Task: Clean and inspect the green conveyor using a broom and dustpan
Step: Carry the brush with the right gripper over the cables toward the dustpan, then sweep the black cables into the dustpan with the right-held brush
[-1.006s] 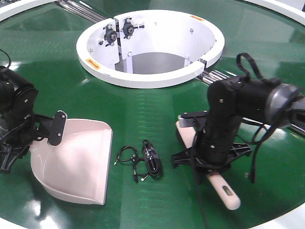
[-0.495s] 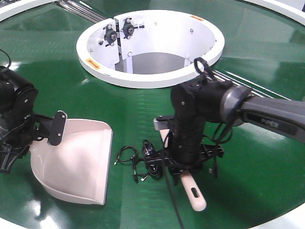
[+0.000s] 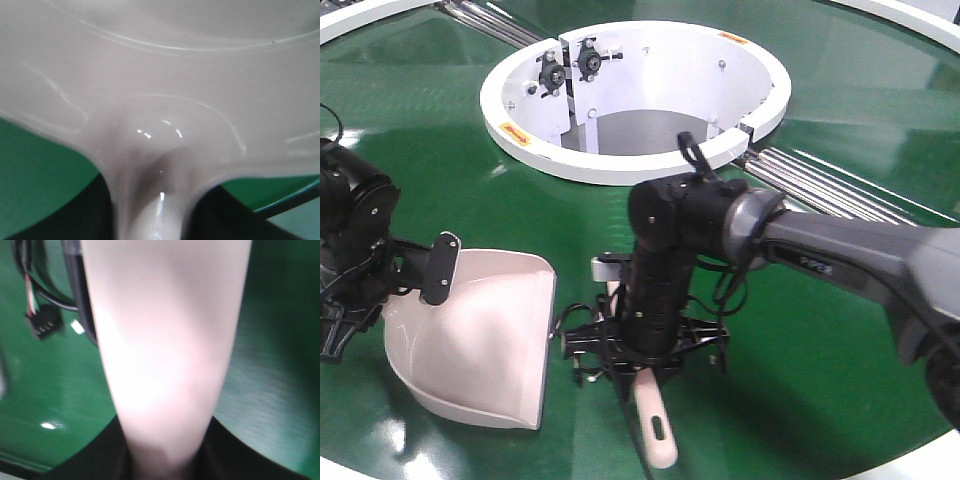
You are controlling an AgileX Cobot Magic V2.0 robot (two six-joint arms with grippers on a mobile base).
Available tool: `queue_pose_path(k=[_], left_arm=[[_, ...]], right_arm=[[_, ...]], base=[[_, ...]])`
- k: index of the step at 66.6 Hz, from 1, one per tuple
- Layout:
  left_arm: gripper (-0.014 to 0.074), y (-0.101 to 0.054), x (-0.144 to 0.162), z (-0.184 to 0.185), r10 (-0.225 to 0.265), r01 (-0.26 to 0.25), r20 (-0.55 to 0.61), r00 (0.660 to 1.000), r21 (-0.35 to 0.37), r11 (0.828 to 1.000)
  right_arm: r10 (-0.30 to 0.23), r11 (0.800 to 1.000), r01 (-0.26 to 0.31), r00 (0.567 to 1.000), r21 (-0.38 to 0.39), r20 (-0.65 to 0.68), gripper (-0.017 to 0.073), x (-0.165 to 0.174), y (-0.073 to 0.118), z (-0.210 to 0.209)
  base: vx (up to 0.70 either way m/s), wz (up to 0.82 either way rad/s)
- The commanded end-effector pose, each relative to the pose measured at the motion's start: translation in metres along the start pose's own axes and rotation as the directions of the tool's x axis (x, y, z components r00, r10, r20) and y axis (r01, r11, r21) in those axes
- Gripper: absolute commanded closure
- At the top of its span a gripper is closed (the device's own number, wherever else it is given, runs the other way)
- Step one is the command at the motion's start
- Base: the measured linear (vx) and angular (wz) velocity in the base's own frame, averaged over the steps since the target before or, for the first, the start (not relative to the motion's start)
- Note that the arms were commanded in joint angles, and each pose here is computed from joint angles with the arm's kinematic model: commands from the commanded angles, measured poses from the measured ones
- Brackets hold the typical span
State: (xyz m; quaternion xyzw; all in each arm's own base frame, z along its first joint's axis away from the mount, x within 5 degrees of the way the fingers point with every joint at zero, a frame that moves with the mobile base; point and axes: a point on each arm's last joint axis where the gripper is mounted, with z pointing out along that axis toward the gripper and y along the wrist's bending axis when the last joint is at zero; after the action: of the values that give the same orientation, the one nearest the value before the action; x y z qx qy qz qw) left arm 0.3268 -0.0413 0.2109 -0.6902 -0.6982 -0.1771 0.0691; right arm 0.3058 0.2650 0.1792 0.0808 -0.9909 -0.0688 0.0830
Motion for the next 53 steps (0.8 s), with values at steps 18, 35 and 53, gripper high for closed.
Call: queue_pose_path(k=[18, 35, 53], left_arm=[[0.0599, 0.004, 0.006, -0.019, -0.014, 0.015, 0.006, 1.0, -0.067, 0.998], [0.0599, 0.004, 0.006, -0.019, -0.014, 0.015, 0.006, 1.0, -0.067, 0.998], [0.0599, 0.004, 0.006, -0.019, -0.014, 0.015, 0.006, 1.0, -0.067, 0.998]], right_arm=[[-0.157, 0.974, 0.162, 0.987, -0.16, 0.041, 0.0562, -0.007, 0.081, -0.016], [-0.251, 0.925, 0.286, 0.954, -0.252, 0.163, 0.0562, -0.008, 0.117, -0.044], [-0.247, 0.916, 0.306, 0.94, -0.26, 0.237, 0.0562, -0.006, 0.105, -0.078]], base=[[0.0, 0.0], [0.0, 0.0], [0.0, 0.0]])
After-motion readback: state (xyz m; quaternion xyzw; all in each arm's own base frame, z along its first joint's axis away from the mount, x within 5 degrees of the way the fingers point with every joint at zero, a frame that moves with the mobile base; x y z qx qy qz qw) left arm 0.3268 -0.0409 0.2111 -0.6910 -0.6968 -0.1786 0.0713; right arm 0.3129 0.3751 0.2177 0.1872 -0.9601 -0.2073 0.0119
